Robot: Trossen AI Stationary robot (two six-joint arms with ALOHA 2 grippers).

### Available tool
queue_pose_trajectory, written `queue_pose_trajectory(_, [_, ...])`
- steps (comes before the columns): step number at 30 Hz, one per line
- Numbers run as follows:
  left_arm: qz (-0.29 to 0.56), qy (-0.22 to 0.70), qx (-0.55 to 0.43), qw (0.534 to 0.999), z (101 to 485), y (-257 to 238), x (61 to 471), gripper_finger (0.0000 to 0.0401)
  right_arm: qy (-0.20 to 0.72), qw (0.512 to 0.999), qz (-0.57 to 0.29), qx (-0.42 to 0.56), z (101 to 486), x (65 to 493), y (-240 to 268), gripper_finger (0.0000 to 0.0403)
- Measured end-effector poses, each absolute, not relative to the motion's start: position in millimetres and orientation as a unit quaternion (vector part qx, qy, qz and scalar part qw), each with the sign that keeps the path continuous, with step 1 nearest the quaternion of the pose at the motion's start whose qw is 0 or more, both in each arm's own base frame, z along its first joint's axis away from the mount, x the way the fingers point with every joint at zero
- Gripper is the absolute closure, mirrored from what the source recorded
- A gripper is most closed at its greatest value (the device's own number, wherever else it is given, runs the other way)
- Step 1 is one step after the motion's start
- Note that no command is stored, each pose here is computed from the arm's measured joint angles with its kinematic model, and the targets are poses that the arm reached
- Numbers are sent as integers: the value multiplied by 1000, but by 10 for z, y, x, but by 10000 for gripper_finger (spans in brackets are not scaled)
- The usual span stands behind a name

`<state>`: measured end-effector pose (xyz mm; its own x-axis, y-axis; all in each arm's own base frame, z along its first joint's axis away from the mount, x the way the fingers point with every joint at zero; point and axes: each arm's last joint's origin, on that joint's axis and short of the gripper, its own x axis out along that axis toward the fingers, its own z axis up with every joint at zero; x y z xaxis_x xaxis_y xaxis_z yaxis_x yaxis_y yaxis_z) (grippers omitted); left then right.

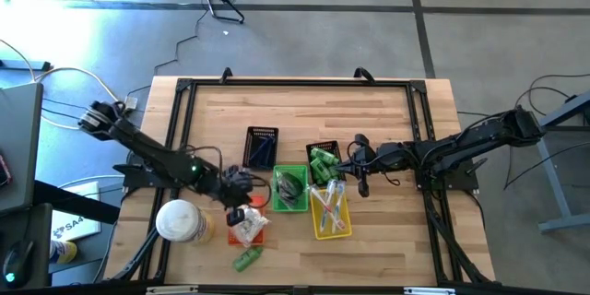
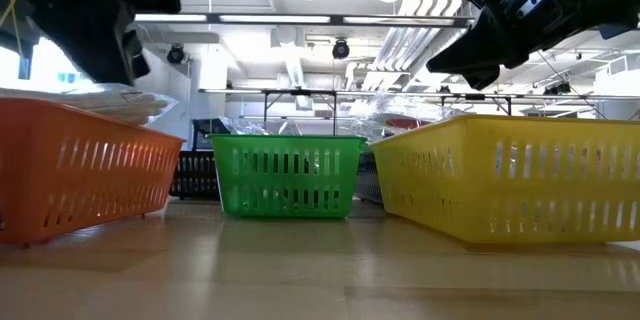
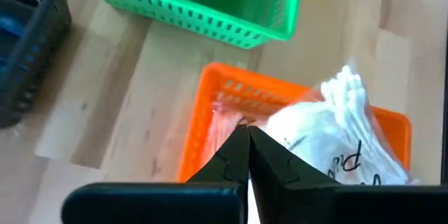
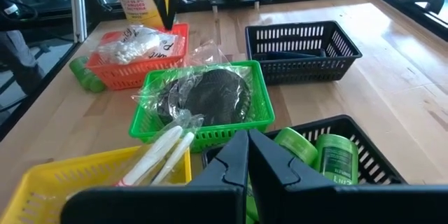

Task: Pick & Place Travel size toiletries
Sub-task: Adjust the orange bin on the table

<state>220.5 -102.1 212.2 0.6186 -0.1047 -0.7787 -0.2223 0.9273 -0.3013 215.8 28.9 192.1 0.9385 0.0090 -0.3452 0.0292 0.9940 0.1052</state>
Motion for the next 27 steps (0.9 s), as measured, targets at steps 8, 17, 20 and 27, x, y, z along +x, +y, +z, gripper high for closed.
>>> queue_pose_trajectory(8, [54,442,-224,867,2057,-1254,2110,401,175,983,-4,51,1922,2158,290,400])
queue_pose_trajectory(17, [88,467,-248,845,2015,-1296,2008,401,175,983,-4,52,1922,2158,289,400])
queue_pose_trajectory(20, [92,469,-249,842,2011,-1292,2001,401,175,983,-4,52,1922,2158,289,400])
queue_pose_trajectory(27, [98,474,-248,839,1976,-1298,2011,401,175,983,-4,52,1922,2158,290,400])
